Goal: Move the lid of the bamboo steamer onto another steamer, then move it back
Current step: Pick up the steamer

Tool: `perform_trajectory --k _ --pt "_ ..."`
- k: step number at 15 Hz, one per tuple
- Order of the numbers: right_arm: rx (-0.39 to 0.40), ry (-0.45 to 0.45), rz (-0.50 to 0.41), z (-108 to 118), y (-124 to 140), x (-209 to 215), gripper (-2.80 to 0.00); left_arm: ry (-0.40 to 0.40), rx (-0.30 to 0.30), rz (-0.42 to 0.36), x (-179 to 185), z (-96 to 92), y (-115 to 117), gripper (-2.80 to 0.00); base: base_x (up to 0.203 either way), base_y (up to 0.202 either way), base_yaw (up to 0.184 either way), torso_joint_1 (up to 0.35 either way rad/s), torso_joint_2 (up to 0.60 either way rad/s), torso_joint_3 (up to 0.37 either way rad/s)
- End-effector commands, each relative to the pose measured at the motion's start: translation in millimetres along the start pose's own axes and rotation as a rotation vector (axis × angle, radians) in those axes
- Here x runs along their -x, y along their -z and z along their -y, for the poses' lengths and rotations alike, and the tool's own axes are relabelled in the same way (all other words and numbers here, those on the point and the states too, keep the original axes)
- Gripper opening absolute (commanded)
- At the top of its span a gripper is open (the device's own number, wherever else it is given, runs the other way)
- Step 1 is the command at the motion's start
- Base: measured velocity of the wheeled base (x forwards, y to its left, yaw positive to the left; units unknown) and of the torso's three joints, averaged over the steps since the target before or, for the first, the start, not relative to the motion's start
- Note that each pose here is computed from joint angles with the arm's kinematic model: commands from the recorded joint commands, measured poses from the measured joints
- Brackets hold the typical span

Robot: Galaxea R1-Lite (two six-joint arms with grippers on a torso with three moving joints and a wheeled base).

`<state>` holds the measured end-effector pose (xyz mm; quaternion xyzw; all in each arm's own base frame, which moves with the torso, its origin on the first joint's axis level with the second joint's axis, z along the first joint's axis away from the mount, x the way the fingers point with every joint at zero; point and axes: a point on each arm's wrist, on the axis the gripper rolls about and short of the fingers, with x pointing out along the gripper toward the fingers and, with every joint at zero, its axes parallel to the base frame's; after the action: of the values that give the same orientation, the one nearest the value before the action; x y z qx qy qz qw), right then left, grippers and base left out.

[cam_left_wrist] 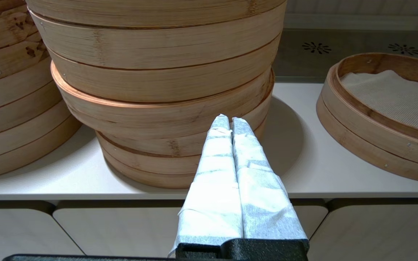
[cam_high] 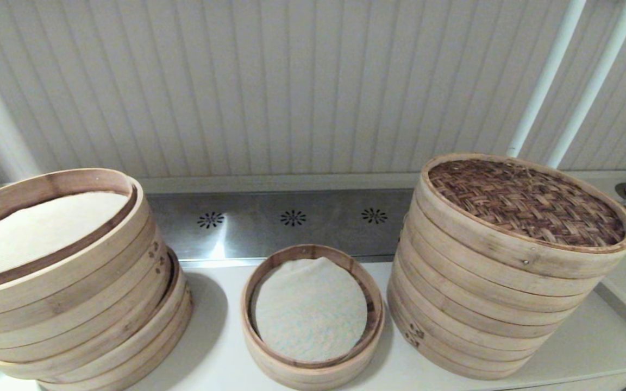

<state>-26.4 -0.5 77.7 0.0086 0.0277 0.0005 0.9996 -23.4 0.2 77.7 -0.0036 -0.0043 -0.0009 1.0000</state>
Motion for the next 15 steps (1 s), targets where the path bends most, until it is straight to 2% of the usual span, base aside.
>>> perform_trajectory --k 1,3,5,7,10,15 --pt "0.001 0.000 0.001 0 0 0 -2.80 0.000 0.000 0.001 0 0.0 0 -2.80 0.000 0.000 0.000 0.000 0.00 0.000" --pt "0.005 0.000 0.006 0 -2 0 -2.80 0.000 0.000 0.001 0 0.0 0 -2.80 0.000 0.000 0.000 0.000 0.00 0.000" --pt "0.005 -0.003 0.053 0 -15 6 -2.80 0.000 0.000 0.001 0 0.0 0 -2.80 0.000 0.000 0.000 0.000 0.00 0.000" --pt "0.006 -0.010 0.084 -1 -38 18 -2.80 0.000 0.000 0.001 0 0.0 0 -2.80 0.000 0.000 0.000 0.000 0.00 0.000" --pt "0.006 -0.022 0.062 -2 -78 23 -2.80 0.000 0.000 0.001 0 0.0 0 -2.80 0.000 0.000 0.000 0.000 0.00 0.000" --pt "0.005 -0.034 0.004 -3 -147 -1 -2.80 0.000 0.000 0.001 0 0.0 0 -2.80 0.000 0.000 0.000 0.000 0.00 0.000"
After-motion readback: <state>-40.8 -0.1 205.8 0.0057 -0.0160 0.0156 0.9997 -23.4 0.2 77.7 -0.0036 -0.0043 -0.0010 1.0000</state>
